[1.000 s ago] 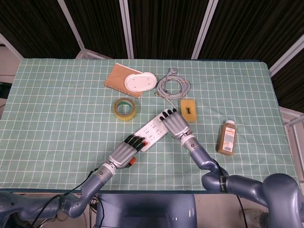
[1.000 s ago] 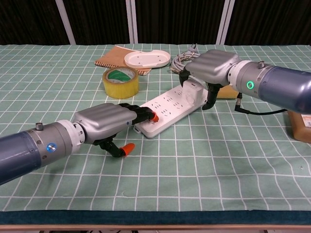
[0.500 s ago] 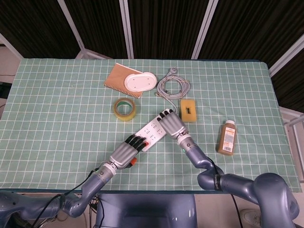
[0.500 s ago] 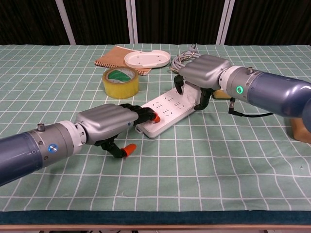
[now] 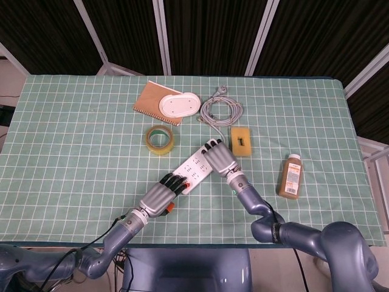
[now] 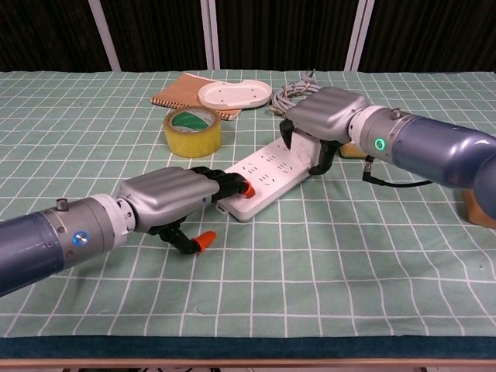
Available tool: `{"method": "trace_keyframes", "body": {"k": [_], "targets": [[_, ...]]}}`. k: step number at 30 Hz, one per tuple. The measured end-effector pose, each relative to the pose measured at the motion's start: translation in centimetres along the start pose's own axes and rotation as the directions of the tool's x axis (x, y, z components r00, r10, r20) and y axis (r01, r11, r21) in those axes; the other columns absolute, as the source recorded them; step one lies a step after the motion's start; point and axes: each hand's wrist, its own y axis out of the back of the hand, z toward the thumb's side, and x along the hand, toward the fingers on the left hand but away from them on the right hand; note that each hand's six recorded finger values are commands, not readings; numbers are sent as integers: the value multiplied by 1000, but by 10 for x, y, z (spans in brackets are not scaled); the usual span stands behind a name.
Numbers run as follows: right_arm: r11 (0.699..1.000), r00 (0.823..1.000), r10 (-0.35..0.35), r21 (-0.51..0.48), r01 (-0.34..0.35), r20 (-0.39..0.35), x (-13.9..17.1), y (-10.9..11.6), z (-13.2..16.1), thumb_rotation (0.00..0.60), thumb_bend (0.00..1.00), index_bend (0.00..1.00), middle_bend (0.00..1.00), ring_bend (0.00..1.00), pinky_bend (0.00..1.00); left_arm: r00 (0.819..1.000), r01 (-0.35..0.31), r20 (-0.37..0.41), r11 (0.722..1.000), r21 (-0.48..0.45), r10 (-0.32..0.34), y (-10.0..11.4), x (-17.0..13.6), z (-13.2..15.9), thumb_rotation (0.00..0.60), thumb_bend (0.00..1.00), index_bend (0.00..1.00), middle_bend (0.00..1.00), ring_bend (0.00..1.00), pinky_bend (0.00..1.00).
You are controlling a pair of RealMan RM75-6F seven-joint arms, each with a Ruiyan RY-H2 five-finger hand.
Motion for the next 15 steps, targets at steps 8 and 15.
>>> {"method": "trace_keyframes", "body": {"k": [8,15], "targets": [[1000,1000,-3,11,2,19,0,1,-6,600,470,449,336,324,394,1000,1,6,1000,-1,-1,-1,0,2,600,475,104,57,0,73],[1000,1000,6,10,-6,18,3,-2,-7,600,697,535,389,369,526,1000,2,7,1000,-1,-2,-2,-1,3,600,475,105,58,0,78]]}}
